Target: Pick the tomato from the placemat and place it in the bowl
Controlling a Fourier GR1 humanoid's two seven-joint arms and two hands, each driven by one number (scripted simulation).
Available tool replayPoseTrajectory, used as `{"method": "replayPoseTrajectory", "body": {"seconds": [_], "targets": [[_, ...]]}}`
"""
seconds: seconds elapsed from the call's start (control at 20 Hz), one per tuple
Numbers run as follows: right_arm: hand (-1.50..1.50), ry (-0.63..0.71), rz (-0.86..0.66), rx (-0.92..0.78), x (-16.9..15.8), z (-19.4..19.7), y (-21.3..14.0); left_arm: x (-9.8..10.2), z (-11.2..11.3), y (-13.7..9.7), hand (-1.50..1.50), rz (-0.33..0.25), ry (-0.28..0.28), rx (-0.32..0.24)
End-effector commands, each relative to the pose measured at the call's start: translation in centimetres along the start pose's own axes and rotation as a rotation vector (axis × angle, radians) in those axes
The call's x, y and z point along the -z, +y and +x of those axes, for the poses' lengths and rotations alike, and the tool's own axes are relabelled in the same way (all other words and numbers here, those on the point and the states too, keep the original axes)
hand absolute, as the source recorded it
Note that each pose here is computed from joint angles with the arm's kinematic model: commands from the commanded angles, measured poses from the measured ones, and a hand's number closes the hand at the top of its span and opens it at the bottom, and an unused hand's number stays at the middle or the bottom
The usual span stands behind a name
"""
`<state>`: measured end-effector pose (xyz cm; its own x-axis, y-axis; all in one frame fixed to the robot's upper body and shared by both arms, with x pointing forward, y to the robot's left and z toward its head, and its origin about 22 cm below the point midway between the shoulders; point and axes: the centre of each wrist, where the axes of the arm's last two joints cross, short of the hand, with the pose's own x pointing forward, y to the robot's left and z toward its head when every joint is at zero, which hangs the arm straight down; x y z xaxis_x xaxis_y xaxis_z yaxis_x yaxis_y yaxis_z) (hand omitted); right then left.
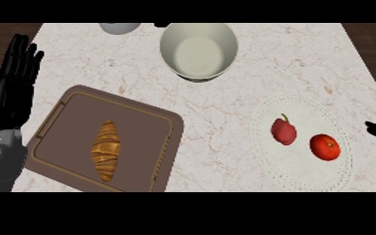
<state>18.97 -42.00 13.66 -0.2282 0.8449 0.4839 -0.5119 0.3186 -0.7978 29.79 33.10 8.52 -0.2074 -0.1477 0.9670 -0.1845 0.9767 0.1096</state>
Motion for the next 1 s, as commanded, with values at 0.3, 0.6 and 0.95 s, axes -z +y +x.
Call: {"method": "replayPoseTrajectory", "body": {"seconds": [0.3, 0.6, 0.95], "targets": [[-1.50, 0.052, 0.018, 0.008, 2.5, -3.2, 3.0, -0.5, 1.0, -1.6, 0.00, -0.001, 0.000, 0.001], [-1.50, 0.021, -0.002, 0.022, 5.7, -4.9, 4.1, -1.2, -0.5, -1.2, 0.00, -0.008, -0.006, 0.001], [-1.50, -0.052, 0.002, 0.026, 5.6, -5.3, 5.4, -1.8, 0.1, 0.5, 0.00, -0.002, -0.003, -0.016]]}}
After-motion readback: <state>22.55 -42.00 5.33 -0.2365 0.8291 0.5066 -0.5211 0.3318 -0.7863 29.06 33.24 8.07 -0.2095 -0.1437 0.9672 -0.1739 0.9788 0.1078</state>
